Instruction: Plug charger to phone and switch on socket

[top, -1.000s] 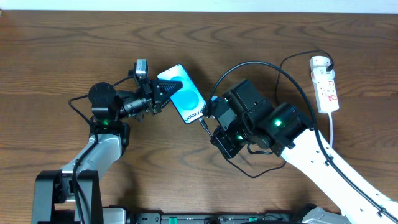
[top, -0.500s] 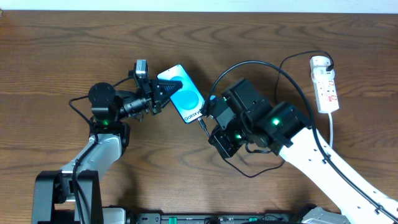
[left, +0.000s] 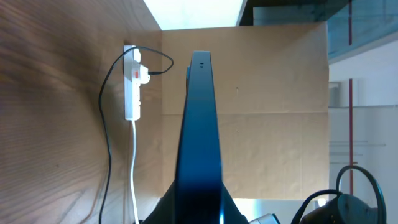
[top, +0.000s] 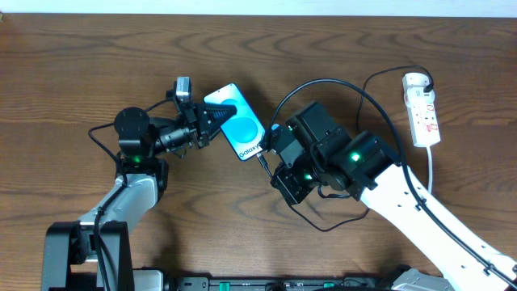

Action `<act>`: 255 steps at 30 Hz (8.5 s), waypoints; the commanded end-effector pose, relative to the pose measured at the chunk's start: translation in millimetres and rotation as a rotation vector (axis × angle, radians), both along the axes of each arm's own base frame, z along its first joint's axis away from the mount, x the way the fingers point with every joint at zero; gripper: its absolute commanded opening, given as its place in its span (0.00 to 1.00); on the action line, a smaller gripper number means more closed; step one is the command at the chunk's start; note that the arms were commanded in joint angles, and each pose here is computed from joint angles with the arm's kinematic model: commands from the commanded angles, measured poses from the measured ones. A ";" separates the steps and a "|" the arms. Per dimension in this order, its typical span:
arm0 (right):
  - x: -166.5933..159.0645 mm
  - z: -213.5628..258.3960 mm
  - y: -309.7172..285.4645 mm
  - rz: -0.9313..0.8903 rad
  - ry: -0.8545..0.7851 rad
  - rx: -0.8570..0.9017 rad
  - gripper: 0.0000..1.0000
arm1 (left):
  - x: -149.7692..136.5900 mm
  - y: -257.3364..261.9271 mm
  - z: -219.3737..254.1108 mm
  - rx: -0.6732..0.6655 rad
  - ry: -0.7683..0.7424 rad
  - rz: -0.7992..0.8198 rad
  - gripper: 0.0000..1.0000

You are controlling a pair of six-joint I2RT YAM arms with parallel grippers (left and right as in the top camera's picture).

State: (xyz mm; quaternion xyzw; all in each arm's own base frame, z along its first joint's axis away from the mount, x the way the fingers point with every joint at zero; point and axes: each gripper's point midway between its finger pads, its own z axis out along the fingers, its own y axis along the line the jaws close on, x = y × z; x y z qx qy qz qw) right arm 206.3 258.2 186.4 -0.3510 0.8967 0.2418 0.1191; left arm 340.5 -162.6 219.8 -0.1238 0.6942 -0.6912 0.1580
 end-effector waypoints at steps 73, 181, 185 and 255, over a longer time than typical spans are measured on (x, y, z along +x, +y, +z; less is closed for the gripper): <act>62.9 93.4 -56.1 -0.355 -0.429 0.098 0.78 | -36.3 -31.3 11.7 0.153 -0.557 -0.221 0.08; 77.6 113.9 -212.4 -1.100 -0.535 -0.111 0.99 | 52.7 -65.3 -227.3 1.000 0.087 -0.425 0.90; 74.4 110.2 -213.8 -1.096 -0.522 -0.130 0.99 | 59.8 -47.5 -226.4 1.005 0.115 -0.389 0.90; 240.4 -100.5 -424.5 -1.703 0.266 -0.101 0.01 | -202.2 173.0 155.5 1.591 -0.534 0.533 0.91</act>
